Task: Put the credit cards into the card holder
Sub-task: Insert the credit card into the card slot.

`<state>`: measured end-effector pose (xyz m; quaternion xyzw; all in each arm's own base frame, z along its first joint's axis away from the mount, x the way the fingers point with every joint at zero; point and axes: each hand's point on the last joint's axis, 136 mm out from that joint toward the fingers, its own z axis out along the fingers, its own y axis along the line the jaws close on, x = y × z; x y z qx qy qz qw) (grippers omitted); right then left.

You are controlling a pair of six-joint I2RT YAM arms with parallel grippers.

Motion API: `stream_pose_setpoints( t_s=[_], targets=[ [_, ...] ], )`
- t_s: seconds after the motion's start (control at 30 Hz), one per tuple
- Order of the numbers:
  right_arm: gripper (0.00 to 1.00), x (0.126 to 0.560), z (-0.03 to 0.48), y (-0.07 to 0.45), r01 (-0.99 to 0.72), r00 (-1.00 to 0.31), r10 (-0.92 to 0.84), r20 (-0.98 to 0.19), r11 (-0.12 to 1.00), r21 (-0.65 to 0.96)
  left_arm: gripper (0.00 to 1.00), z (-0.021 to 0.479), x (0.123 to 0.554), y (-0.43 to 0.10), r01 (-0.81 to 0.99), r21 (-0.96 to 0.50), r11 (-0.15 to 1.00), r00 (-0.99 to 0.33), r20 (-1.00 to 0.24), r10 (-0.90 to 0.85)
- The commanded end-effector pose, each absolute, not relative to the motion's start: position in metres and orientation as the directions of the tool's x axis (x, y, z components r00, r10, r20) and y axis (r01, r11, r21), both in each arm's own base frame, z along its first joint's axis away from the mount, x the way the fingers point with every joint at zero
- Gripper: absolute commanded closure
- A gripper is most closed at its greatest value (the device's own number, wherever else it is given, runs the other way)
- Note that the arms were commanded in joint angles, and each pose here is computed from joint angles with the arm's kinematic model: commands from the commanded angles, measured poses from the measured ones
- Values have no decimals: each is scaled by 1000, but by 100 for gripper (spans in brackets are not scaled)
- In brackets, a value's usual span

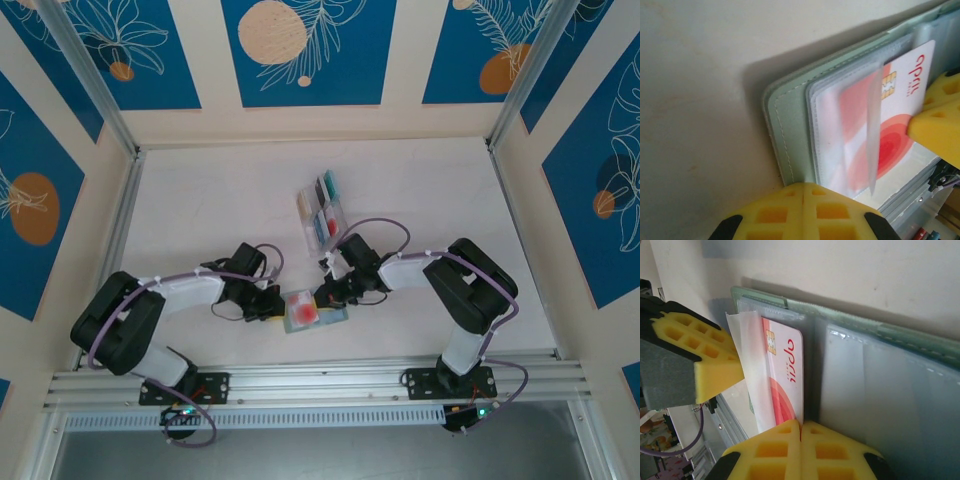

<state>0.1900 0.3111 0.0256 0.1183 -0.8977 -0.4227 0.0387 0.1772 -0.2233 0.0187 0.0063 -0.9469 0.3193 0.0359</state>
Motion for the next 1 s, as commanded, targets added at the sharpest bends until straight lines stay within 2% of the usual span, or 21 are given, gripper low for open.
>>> stream_pose_setpoints(
  t_s=[0.0,0.6,0.73,0.87,0.97],
  targets=[
    [100,187,19,311,-164,-967,-254,3,635,755,100,6,171,-218,-39,-587,809,-995,93,20],
    [98,180,27,332,-190,-960,-279,-10,624,758,100,-3,171,-221,-51,-588,807,-994,106,15],
    [87,184,33,322,-215,-960,-277,-34,659,720,100,-6,170,-219,-42,-577,816,-994,105,24],
    [68,192,45,309,-253,-959,-275,-73,709,659,100,-4,173,-219,-25,-570,821,-996,88,31],
    [62,193,54,300,-290,-951,-294,-95,743,603,100,-1,176,-218,-2,-561,828,-996,71,46]
  ],
)
